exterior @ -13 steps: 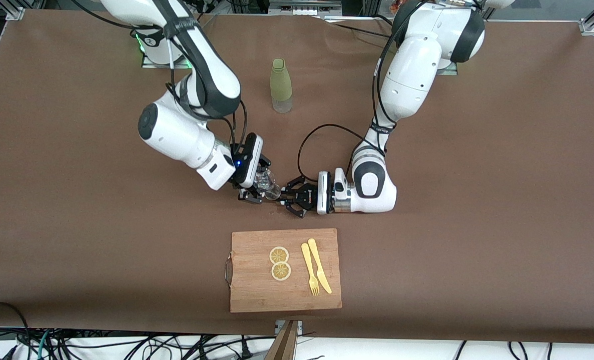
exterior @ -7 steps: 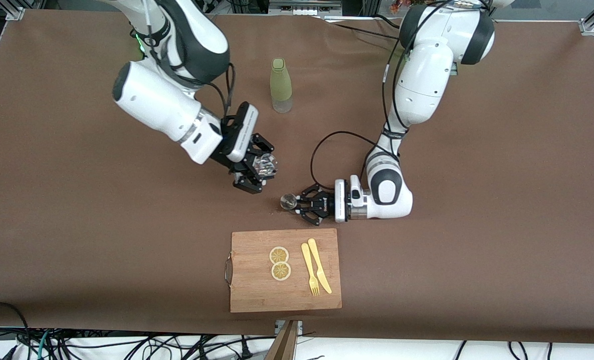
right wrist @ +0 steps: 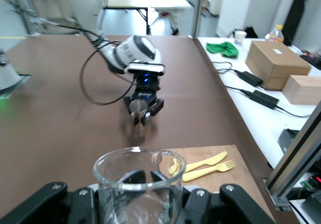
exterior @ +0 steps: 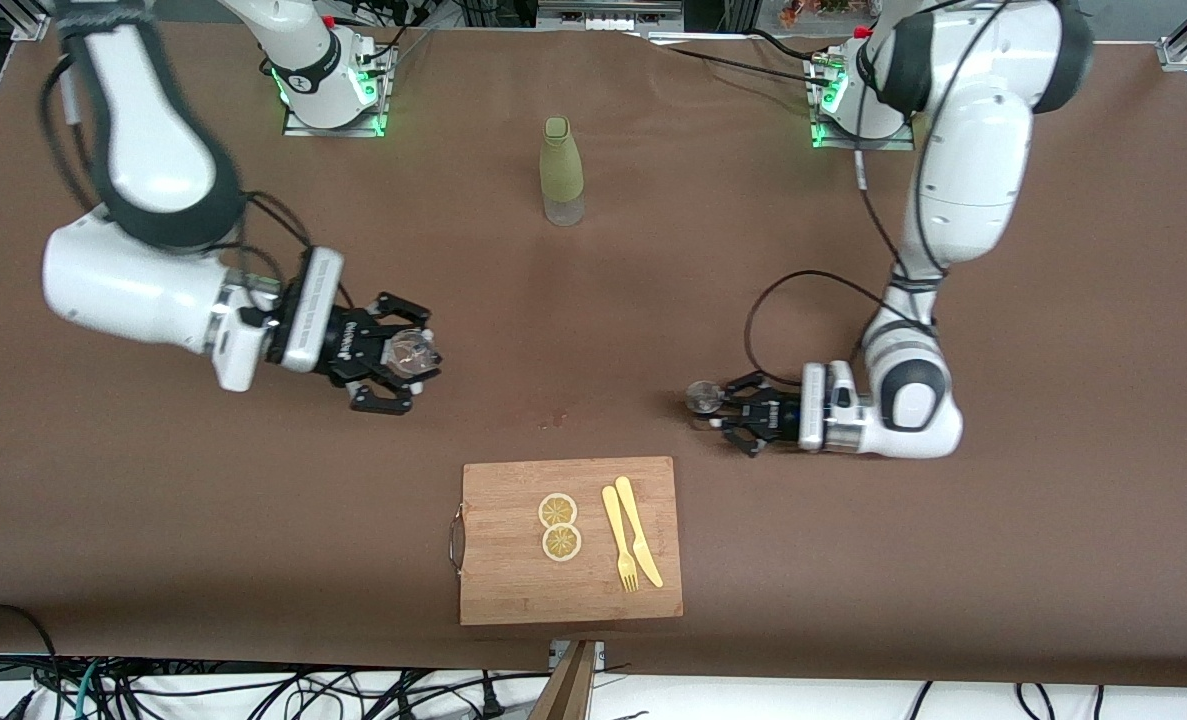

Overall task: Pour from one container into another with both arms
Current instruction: 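Carry the jigger and glass back to their starting spots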

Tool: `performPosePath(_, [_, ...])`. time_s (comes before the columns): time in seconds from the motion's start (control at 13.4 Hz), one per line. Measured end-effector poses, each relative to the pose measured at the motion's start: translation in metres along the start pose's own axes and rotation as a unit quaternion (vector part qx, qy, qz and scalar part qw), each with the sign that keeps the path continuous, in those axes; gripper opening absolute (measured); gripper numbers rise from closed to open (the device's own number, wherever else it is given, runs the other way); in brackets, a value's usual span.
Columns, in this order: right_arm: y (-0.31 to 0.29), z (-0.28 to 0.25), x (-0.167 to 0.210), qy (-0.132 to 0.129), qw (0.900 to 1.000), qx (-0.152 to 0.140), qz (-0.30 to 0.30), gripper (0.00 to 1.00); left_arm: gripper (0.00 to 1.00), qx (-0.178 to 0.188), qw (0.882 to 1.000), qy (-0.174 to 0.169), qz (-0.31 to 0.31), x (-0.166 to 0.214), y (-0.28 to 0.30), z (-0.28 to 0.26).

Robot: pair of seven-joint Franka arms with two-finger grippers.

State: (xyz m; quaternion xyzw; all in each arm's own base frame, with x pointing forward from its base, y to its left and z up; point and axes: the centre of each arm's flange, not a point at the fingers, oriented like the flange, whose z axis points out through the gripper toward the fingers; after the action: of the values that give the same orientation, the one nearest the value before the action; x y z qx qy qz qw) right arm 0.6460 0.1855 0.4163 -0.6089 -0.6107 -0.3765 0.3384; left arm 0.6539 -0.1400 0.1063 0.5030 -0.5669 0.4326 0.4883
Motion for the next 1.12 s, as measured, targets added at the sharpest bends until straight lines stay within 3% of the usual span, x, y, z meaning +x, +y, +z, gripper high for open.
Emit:
performPosePath(0.3, [-0.002,-0.030,-0.124,0.081,0.993,0.074,-0.037,0.14,0.21,-0.007,1.000,0.019,0.011,-0.023,0.032,-0.117])
performPosePath(0.45, [-0.012,-0.035,-0.191,0.126,0.987,0.090,-0.045,0.14,0.21,-0.001,1.000,0.029,0.012,-0.035,0.056,-0.173])
performPosePath(0.6, [-0.029,-0.042,-0.252,0.151,0.982,0.100,-0.045,0.14,0.21,0.006,0.999,0.029,0.015,-0.047,0.082,-0.223])
performPosePath(0.9, [-0.075,-0.066,-0.367,0.141,0.981,0.121,-0.049,0.15,0.21,0.016,0.999,0.045,0.023,-0.058,0.123,-0.285])
performPosePath(1.12, [-0.103,-0.089,-0.428,0.135,0.983,0.115,-0.039,0.15,0.21,0.019,0.999,0.036,0.016,-0.071,0.144,-0.306])
